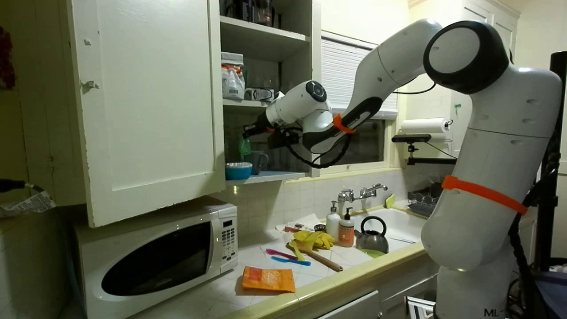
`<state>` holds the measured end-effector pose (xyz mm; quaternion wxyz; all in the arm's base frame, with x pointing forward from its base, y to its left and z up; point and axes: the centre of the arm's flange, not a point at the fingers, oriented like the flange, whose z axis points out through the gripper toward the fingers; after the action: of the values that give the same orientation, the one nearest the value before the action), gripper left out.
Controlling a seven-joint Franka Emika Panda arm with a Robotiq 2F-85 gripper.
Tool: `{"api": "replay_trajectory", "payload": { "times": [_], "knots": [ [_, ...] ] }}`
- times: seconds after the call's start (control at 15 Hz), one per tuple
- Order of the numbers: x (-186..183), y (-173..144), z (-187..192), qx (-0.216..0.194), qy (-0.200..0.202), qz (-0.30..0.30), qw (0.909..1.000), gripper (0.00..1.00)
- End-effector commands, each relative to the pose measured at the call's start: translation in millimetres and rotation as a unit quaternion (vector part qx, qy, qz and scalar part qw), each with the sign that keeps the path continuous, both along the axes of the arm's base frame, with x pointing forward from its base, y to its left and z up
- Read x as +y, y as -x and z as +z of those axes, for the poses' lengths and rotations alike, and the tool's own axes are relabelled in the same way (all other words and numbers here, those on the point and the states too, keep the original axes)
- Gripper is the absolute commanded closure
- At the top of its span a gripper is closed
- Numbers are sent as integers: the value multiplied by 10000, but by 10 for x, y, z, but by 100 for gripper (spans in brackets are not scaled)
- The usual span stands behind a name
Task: Pick up the green object, then place it into the blue bowl
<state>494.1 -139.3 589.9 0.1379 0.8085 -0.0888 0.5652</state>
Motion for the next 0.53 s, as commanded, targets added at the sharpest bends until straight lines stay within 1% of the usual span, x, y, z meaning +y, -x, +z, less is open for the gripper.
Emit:
{"api": "replay_trajectory", "payload": {
  "times": [0.0,0.47],
  "knots": [
    [-78,-265,-62,116,-53,87,9999,100],
    [-91,-559,-268,324,-2,164,9993,100]
  ]
}}
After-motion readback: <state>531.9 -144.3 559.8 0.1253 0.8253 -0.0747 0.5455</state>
